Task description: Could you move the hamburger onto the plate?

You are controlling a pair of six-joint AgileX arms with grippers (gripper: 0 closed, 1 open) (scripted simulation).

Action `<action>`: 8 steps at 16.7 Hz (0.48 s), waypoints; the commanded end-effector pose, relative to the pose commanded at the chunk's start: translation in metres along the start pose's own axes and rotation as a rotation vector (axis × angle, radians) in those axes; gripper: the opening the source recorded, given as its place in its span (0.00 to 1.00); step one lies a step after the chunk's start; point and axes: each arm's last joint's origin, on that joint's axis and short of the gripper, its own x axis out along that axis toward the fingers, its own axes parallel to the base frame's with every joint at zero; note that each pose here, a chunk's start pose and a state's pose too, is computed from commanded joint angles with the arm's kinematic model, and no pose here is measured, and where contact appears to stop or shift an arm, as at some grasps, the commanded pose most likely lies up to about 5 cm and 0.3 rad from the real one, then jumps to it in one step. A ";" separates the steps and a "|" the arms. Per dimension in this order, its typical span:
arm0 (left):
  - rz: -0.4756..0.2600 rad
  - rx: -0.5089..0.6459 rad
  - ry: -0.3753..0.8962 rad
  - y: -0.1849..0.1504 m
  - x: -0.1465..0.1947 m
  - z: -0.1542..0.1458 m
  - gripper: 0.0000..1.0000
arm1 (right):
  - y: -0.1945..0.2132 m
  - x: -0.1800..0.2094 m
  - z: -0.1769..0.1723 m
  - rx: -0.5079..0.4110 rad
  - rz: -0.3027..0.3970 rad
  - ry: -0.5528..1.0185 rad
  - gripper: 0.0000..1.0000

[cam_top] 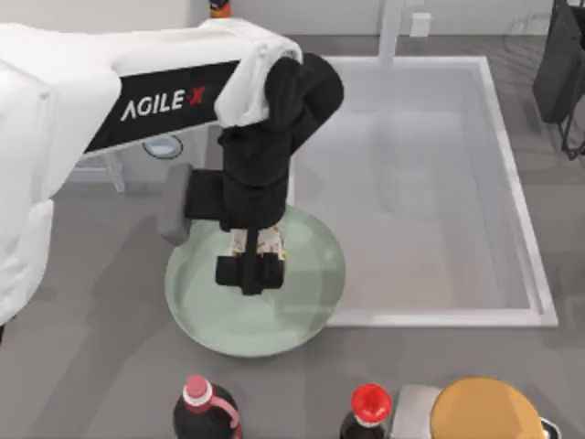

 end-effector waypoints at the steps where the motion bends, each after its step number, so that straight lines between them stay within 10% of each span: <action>1: 0.000 0.000 0.000 0.000 0.000 0.000 0.23 | 0.000 0.000 0.000 0.000 0.000 0.000 1.00; 8: 0.000 0.000 0.000 0.000 0.000 0.000 0.75 | 0.000 0.000 0.000 0.000 0.000 0.000 1.00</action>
